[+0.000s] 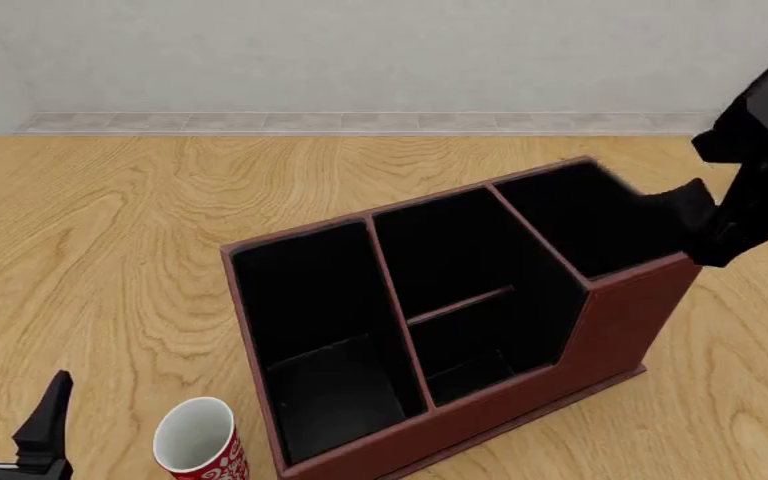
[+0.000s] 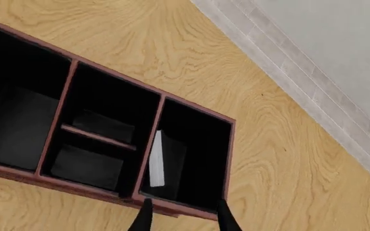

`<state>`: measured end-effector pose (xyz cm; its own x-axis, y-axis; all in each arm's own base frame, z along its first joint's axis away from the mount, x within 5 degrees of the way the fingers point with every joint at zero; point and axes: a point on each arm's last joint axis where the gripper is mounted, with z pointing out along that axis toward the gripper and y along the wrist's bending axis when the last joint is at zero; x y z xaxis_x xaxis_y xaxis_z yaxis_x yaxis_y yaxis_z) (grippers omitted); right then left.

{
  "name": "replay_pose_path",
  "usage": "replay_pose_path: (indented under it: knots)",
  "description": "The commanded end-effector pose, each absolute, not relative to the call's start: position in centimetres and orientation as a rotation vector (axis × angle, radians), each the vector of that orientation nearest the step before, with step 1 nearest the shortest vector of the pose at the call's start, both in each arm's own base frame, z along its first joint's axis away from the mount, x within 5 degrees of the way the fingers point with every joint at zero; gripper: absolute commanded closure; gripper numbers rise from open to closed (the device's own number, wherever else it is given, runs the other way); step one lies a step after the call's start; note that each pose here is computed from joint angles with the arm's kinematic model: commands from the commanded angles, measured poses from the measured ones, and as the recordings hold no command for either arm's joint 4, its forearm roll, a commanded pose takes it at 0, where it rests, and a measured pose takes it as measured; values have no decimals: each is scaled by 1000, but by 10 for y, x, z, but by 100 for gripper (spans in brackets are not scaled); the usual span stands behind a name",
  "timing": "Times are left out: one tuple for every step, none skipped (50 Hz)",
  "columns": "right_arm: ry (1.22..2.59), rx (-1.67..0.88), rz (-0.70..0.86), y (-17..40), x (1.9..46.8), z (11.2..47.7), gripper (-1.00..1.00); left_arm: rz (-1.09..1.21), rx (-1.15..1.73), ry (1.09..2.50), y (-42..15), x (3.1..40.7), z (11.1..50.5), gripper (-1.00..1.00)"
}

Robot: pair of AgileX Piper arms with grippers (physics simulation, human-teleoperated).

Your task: Pick up the book and place it in the right compartment of the caddy.

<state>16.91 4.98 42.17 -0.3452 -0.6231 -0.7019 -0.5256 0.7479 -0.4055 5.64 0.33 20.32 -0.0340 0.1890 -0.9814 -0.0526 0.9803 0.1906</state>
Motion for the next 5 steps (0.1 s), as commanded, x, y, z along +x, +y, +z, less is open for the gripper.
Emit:
replay_pose_path:
  knots:
    - [1967, -821, -107, 43, 137, 414, -100, 202, 106, 1586, 4, 56, 204, -100]
    - [1963, -818, -109, 42, 133, 412, -100, 204, 107, 1585, 4, 56, 204, -100]
    - [1957, -815, -106, 41, 130, 411, -100, 203, 108, 1586, 4, 56, 204, -100]
    - [1952, -811, -101, 40, 126, 410, -100, 202, 107, 1585, 4, 56, 204, -100]
    - [1948, -807, -99, 39, 123, 409, -100, 202, 109, 1585, 3, 56, 204, -100]
